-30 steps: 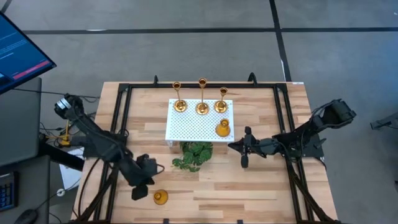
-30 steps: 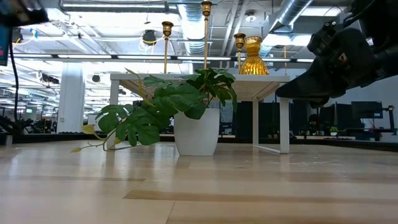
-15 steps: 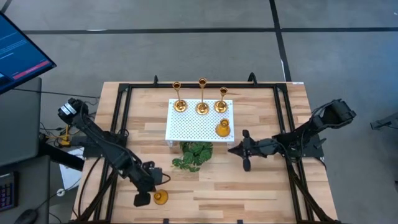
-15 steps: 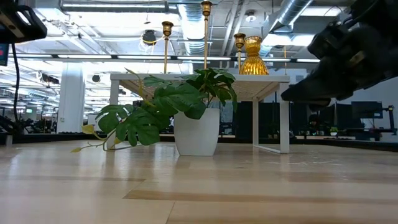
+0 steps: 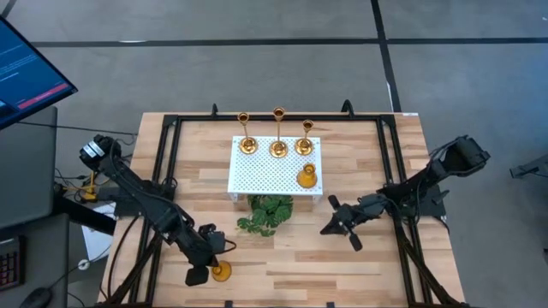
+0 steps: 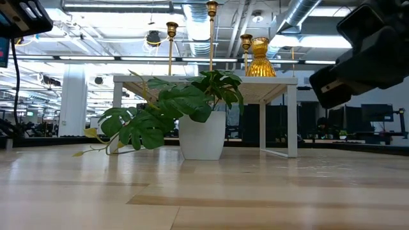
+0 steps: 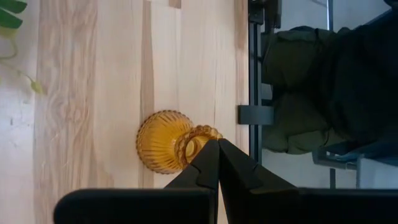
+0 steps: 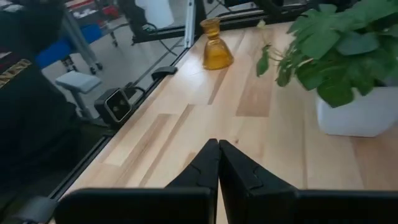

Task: Pick & Place candle stick holders
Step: Put the orange candle holder on the shelf

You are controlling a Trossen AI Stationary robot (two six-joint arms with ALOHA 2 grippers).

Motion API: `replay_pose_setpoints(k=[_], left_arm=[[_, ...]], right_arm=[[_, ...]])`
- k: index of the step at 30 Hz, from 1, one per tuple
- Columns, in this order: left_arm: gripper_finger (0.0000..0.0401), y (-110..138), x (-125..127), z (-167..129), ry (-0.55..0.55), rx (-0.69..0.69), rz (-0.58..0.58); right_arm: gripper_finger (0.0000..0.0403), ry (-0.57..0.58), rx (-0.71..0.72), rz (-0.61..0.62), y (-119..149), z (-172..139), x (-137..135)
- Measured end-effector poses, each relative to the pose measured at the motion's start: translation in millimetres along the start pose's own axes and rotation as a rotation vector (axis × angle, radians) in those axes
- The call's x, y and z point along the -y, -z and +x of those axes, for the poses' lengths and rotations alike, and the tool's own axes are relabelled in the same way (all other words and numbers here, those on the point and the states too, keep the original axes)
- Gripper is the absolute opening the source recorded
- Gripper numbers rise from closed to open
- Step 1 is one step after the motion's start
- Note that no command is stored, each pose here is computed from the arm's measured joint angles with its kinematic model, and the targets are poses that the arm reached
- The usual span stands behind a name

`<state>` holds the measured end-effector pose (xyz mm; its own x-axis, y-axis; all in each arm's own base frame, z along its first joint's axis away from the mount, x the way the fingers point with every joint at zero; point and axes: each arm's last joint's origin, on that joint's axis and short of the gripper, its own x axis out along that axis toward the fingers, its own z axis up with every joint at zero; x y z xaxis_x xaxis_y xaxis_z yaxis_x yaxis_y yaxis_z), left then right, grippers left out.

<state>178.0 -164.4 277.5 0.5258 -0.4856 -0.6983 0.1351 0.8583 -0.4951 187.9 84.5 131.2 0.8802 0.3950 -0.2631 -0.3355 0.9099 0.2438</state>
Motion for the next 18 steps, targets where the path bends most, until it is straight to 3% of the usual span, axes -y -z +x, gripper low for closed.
replay_pose_setpoints(k=[10,18], left_arm=[[0.0007,-0.7,0.1,-0.1,-0.006,0.015,-0.035],[0.0054,-0.2,-0.4,4.5,-0.019,0.002,-0.037]], right_arm=[[0.0000,0.041,0.008,-0.010,1.5,-0.1,-4.9],[0.0000,0.044,0.009,-0.010,1.6,-0.1,-4.8]])
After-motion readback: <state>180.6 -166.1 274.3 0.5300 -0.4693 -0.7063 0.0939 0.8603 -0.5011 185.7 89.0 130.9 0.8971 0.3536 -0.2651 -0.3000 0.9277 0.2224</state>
